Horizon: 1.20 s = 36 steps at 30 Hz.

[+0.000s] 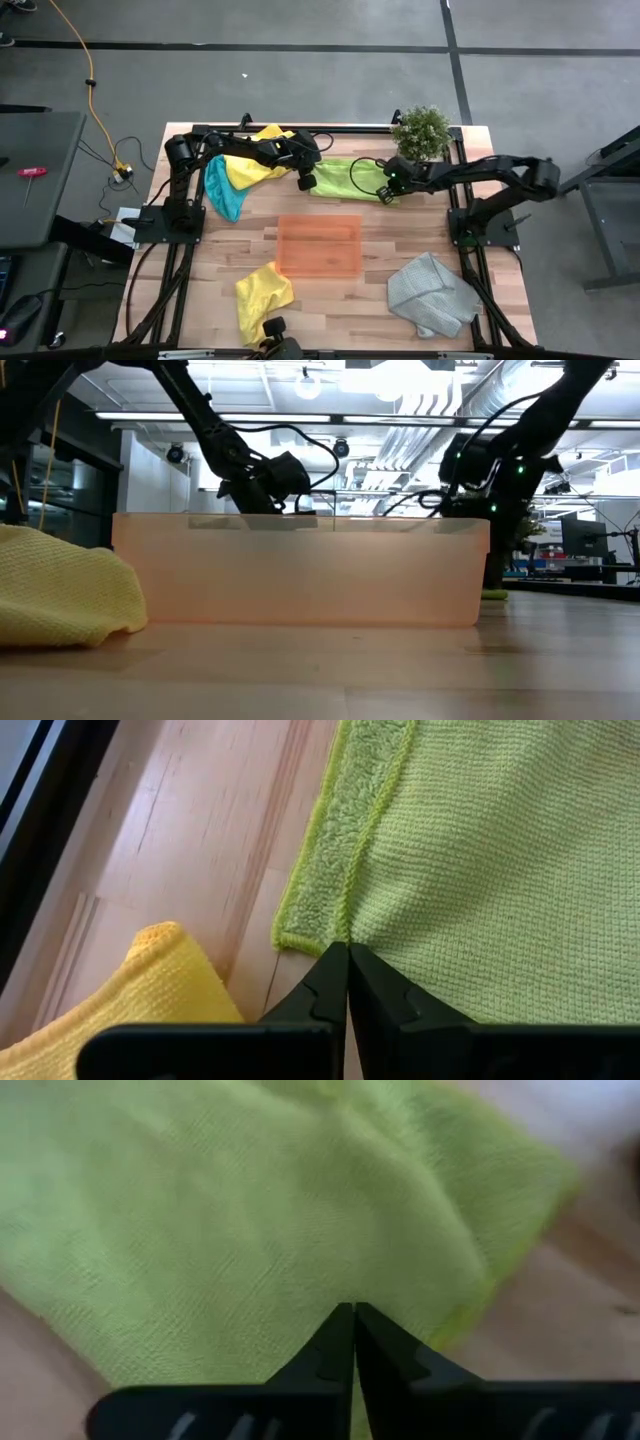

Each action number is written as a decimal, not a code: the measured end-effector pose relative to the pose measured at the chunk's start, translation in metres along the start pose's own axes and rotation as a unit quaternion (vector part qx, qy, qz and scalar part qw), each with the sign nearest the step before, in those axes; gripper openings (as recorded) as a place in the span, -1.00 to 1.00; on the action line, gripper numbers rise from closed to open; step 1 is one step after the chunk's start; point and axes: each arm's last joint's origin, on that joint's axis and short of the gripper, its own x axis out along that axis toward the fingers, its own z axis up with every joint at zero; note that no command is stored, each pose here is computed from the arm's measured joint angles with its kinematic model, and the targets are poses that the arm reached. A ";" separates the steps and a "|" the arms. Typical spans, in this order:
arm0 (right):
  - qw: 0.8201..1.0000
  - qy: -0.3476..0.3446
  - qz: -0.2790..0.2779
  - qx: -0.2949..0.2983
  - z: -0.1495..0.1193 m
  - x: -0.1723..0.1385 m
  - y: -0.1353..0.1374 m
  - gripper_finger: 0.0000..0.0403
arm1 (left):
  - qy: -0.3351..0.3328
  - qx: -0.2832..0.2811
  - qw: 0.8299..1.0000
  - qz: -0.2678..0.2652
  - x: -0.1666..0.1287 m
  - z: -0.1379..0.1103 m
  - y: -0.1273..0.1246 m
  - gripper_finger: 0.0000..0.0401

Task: Fold microfiber towels
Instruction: Fold the green towel

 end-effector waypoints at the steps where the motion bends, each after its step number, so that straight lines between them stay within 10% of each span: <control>1: 1.000 0.003 0.007 -0.001 -0.001 0.003 0.003 -0.98 | 0.002 0.000 1.000 0.000 0.000 0.000 0.000 -1.00; 17: 0.997 0.028 0.046 -0.051 -0.044 -0.006 0.060 -1.00 | 0.060 0.005 0.998 0.001 -0.005 -0.009 -0.002 -1.00; 36: 0.996 -0.067 0.028 -0.059 -0.028 -0.067 0.028 -0.93 | 0.061 0.010 0.998 0.004 -0.004 -0.009 -0.006 -1.00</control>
